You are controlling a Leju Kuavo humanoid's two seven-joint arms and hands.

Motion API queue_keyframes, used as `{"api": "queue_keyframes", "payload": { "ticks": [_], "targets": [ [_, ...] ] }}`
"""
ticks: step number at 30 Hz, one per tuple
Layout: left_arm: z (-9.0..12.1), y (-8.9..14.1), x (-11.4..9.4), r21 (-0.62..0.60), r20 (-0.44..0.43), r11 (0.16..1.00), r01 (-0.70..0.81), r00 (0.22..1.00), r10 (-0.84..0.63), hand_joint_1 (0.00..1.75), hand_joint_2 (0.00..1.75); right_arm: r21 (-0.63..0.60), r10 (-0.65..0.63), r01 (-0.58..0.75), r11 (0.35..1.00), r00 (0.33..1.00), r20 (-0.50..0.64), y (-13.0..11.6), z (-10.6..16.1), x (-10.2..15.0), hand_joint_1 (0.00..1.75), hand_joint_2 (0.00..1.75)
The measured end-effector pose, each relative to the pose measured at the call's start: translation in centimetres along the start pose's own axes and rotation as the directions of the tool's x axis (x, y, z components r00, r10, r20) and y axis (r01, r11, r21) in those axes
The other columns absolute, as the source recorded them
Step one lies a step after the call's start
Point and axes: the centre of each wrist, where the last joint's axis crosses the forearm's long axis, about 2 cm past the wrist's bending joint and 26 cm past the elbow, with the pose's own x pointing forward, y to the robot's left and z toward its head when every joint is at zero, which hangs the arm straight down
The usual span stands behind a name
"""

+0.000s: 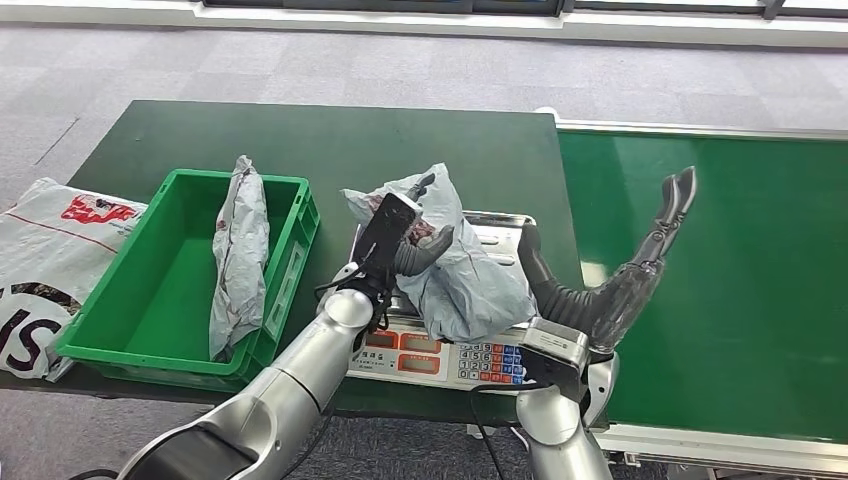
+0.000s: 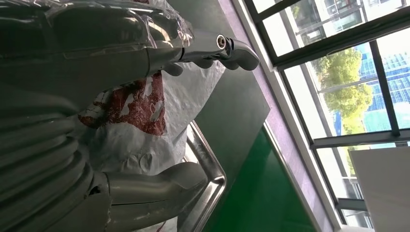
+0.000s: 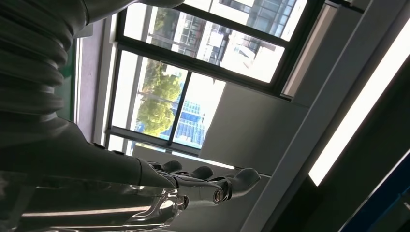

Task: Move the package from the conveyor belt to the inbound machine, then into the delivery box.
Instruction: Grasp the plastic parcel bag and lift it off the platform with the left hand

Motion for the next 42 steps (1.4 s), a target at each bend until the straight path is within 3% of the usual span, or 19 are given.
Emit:
{"api": "queue_keyframes", "payload": {
  "ticks": [2, 5, 8, 12, 25, 35, 39, 42],
  "targets": [
    [0.0, -0.2, 0.0, 0.007, -0.011, 0.999, 0.041, 0.999, -0.041, 0.00, 1.75, 0.001, 0.001, -0.001, 1.000, 1.000, -0.005, 0.0, 0.0, 0.0, 0.00, 1.75],
    [0.1, -0.9, 0.0, 0.016, -0.042, 0.974, 0.226, 0.973, -0.225, 0.00, 1.75, -0.001, 0.004, -0.004, 1.000, 1.000, -0.012, 0.0, -0.1, 0.1, 0.00, 1.75],
    [0.6, -2.1, -0.4, -0.015, -0.067, 0.907, 0.421, 0.905, -0.421, 0.00, 1.75, -0.009, 0.002, -0.002, 1.000, 1.000, -0.017, -0.1, -0.5, 0.4, 0.00, 1.75],
    [1.8, -3.5, -1.5, -0.100, -0.067, 0.818, 0.567, 0.816, -0.574, 0.00, 1.75, -0.016, -0.004, 0.004, 1.000, 1.000, -0.017, -0.2, -0.7, 0.7, 0.00, 1.75],
    [3.5, -4.4, -3.3, -0.213, -0.056, 0.706, 0.675, 0.713, -0.699, 0.00, 1.75, -0.024, -0.019, 0.019, 1.000, 1.000, -0.011, 0.0, -1.2, 0.9, 0.00, 1.75],
    [4.2, -4.3, -4.2, -0.240, -0.064, 0.692, 0.680, 0.701, -0.711, 0.03, 1.75, -0.040, -0.031, 0.031, 0.999, 0.999, 0.011, 0.3, -2.5, 1.0, 0.00, 1.75],
    [4.3, -4.4, -4.3, -0.276, -0.062, 0.682, 0.677, 0.696, -0.715, 1.75, 1.75, -0.041, -0.031, 0.032, 0.999, 0.999, 0.013, 0.4, -2.7, 1.0, 0.00, 1.75],
    [4.2, -4.3, -4.3, -0.332, -0.058, 0.658, 0.676, 0.681, -0.730, 1.75, 1.75, -0.040, -0.032, 0.032, 0.999, 0.999, 0.014, 0.4, -2.8, 1.0, 0.00, 1.75]
  ]
}}
